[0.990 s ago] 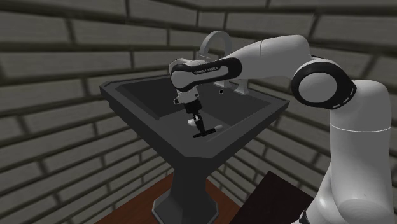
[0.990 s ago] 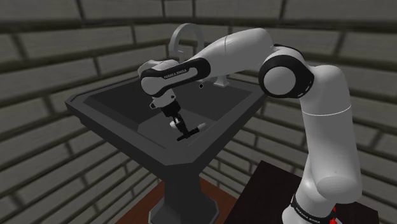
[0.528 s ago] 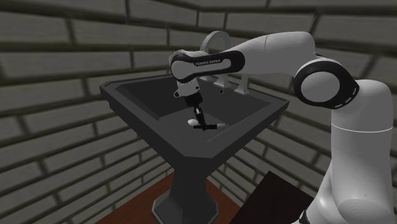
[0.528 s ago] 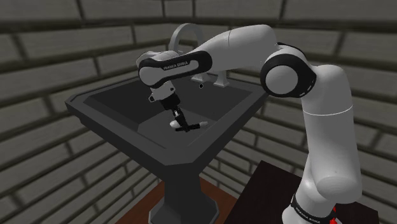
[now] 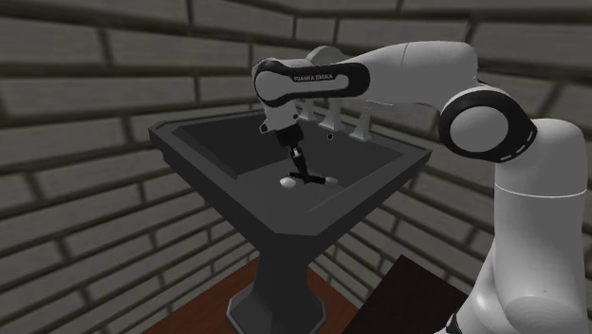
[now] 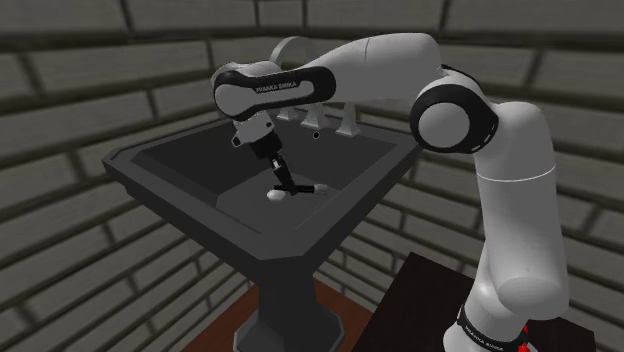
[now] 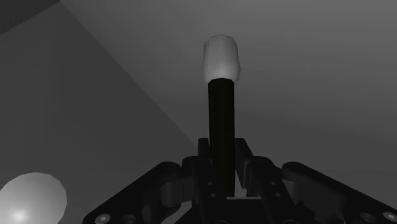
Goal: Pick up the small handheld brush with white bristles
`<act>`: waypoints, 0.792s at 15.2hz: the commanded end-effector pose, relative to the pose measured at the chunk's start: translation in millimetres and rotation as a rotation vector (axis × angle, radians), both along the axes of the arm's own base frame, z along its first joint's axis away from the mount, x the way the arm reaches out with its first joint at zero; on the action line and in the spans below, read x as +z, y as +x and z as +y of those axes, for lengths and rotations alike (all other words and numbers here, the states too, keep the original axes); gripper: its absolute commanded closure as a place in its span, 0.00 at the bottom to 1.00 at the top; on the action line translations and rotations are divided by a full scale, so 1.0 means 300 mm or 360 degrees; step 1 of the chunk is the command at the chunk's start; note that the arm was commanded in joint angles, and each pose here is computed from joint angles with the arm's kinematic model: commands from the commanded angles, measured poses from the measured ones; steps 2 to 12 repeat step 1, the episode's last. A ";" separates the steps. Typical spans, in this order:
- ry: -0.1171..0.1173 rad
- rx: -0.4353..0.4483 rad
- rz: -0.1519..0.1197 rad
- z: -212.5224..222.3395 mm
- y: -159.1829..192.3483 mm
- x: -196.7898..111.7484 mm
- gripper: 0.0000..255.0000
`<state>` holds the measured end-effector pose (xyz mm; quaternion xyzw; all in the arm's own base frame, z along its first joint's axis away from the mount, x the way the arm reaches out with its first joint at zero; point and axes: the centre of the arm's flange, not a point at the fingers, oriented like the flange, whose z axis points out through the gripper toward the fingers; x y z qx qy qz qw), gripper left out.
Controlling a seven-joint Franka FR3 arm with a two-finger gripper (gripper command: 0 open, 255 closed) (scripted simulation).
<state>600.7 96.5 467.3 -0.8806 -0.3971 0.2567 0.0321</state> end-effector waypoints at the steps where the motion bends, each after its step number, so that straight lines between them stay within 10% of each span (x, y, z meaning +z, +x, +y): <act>1: 0.0000 0.0000 0.0001 0.000 -0.002 0.012 1.00; 12: 0.0000 0.0000 0.0001 0.000 -0.002 0.012 1.00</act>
